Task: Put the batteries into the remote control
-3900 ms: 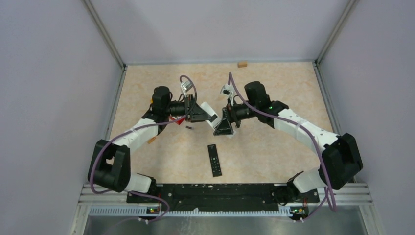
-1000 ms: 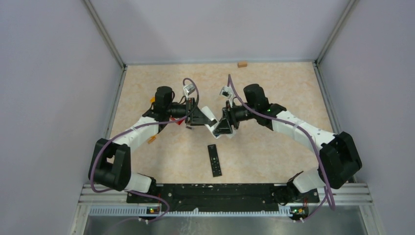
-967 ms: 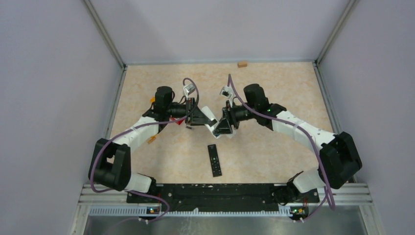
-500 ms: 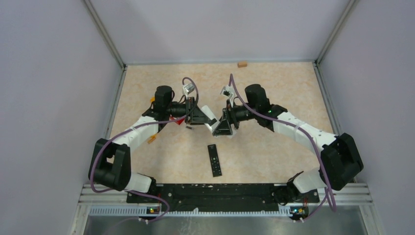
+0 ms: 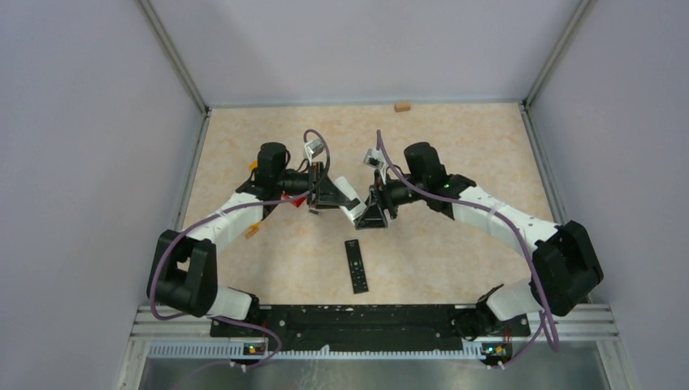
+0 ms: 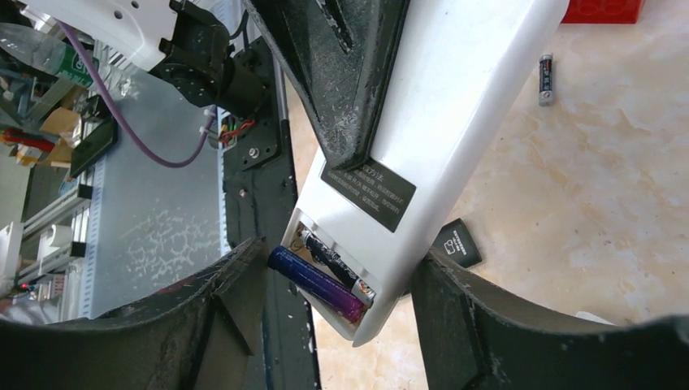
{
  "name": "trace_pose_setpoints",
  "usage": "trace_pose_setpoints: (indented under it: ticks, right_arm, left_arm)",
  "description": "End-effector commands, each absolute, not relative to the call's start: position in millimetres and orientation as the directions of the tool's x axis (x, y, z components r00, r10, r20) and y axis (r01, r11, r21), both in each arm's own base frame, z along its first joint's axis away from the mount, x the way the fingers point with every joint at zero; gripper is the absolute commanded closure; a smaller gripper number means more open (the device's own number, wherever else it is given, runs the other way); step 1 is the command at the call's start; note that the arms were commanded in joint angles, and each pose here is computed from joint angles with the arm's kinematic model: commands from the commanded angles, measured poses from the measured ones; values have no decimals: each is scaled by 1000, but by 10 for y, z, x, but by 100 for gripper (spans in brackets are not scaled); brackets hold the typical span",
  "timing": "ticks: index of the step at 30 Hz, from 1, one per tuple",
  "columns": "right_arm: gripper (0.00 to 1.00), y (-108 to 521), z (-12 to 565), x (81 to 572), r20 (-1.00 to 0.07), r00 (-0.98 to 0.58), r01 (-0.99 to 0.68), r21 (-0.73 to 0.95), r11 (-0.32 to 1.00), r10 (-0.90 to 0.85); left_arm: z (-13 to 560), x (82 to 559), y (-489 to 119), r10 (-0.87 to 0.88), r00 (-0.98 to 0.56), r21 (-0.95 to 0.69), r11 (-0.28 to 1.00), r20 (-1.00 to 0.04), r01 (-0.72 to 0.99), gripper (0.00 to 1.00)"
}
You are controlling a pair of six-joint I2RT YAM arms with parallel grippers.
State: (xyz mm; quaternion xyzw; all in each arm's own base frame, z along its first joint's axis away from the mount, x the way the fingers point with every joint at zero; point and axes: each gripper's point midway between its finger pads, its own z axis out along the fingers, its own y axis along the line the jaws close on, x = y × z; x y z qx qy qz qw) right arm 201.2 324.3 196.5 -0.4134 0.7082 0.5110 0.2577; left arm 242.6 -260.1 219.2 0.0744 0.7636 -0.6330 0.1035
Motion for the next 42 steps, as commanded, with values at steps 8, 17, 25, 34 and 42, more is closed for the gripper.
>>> trace_pose_setpoints:
  ticks: [8, 17, 25, 34, 42]
  right_arm:
    - [53, 3323, 2221, 1915, -832, -465, -881, 470, 58, -302]
    - [23, 3315, 2319, 1875, -849, -452, -887, 461, 33, -272]
    - [25, 3280, 2421, 1862, -855, -464, -881, 473, 18, -233]
    - [51, 3305, 2343, 1885, -832, -498, -860, 509, 19, -245]
    - [60, 3311, 2278, 1907, -817, -518, -849, 528, 32, -254]
  left_arm:
    - [2320, 2576, -2621, -42, -939, -927, 183, -342, 329, 100]
    - [2336, 2545, -2612, -30, -931, -919, 178, -363, 353, 100]
    - [2353, 2537, -2608, -27, -925, -912, 177, -380, 369, 100]
    - [2350, 2537, -2607, -29, -924, -912, 179, -380, 370, 100]
    - [2390, 2539, -2606, -35, -922, -910, 178, -386, 374, 100]
